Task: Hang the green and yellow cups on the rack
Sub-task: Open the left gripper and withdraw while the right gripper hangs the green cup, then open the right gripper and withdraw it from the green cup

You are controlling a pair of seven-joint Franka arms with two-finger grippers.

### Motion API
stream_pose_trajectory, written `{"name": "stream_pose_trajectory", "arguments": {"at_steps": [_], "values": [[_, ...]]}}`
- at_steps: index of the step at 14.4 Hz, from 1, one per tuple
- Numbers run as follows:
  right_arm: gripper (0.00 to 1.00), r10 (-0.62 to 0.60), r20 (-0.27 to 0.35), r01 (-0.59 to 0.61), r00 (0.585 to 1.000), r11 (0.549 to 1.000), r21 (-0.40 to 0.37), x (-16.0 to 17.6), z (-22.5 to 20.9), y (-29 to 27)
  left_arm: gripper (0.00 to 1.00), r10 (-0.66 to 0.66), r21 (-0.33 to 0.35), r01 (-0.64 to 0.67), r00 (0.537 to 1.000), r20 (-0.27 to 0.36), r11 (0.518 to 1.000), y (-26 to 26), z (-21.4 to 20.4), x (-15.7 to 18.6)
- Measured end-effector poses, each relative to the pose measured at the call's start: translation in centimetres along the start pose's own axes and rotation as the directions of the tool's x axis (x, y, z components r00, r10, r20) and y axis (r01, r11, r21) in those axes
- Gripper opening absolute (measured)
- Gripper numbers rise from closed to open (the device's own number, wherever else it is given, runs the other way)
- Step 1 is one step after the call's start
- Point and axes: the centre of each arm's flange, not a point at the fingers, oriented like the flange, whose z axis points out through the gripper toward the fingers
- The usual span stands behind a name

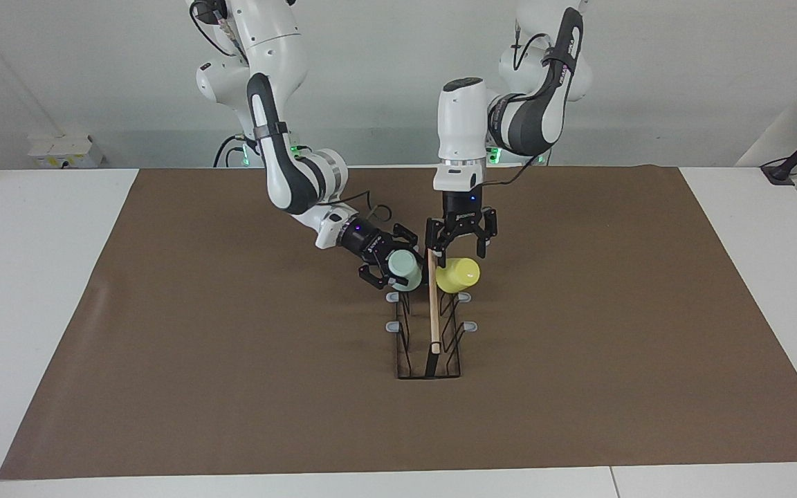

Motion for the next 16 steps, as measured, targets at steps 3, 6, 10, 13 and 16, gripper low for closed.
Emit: {"name": "stream_pose_trajectory", "arguments": {"at_steps": [3,6,10,13,16], "values": [[0.77,0.0,0.01,0.0,1.0,1.0,-0.004,-0.1,-0.1,0.0,1.0,0.03,0.018,-0.03,0.999,0.019,0.999,0.4,-1.1,1.7],[1.0,0.0,0.054,0.002,0.999,1.0,-0.024,-0.6,-0.4,0.0,1.0,0.11,0.023,-0.113,0.987,0.116,0.993,0.3,-2.6,4.7],[1.0,-0.002,0.085,0.005,0.996,0.999,-0.033,-0.8,-0.6,-0.2,1.0,0.246,0.01,-0.257,0.938,0.245,0.966,-3.8,-3.0,10.1],[1.0,-0.019,0.173,0.033,0.985,0.996,-0.079,0.0,-1.7,0.2,1.0,0.309,-0.024,-0.317,0.9,0.308,0.948,-8.4,-2.8,13.5],[1.0,-0.059,0.235,0.088,0.97,0.99,-0.114,3.3,-3.2,0.2,1.0,0.368,-0.059,-0.374,0.851,0.374,0.926,-13.7,-2.8,16.3]]}}
